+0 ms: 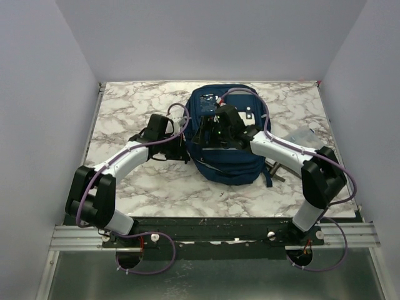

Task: Pack the student bag
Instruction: Zip the student bag at the center of the board.

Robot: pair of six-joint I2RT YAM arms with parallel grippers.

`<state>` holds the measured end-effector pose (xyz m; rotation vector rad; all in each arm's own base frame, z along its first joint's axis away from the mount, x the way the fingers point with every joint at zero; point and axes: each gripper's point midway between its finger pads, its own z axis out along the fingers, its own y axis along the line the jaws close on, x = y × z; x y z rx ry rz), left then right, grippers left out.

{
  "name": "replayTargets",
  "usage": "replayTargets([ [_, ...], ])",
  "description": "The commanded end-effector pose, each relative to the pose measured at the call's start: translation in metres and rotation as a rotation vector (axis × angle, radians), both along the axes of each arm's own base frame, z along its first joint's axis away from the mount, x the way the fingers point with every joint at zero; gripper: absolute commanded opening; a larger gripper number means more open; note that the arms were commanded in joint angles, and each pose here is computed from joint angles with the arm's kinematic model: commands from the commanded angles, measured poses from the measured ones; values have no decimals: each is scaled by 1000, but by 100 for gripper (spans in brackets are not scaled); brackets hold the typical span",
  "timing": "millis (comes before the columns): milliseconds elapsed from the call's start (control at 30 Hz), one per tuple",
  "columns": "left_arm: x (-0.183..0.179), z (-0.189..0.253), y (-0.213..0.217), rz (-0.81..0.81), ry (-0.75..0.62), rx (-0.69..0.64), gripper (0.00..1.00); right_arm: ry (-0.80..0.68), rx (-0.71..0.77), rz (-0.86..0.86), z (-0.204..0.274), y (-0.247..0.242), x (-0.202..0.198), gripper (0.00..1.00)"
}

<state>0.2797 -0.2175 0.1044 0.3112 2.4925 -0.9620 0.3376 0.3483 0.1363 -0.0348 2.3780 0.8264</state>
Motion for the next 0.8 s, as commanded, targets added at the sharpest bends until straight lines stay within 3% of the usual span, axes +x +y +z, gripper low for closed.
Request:
replayTargets([
  [0, -13, 14, -18, -10, 26, -156, 0, 46, 58, -204, -31, 1, 22, 62],
  [233, -40, 14, -59, -64, 79, -276, 0, -30, 150, -288, -36, 27, 59, 53],
  [367, -53, -2, -62, -58, 146, -283, 0, -124, 44, -247, -13, 21, 71, 53],
  [600, -51, -15, -45, -17, 212, -286, 4, -31, -179, -58, -13, -34, -5, 67],
  [767, -58, -6, -49, -36, 255, -328, 24, 82, -131, 32, -24, -46, -80, 72],
])
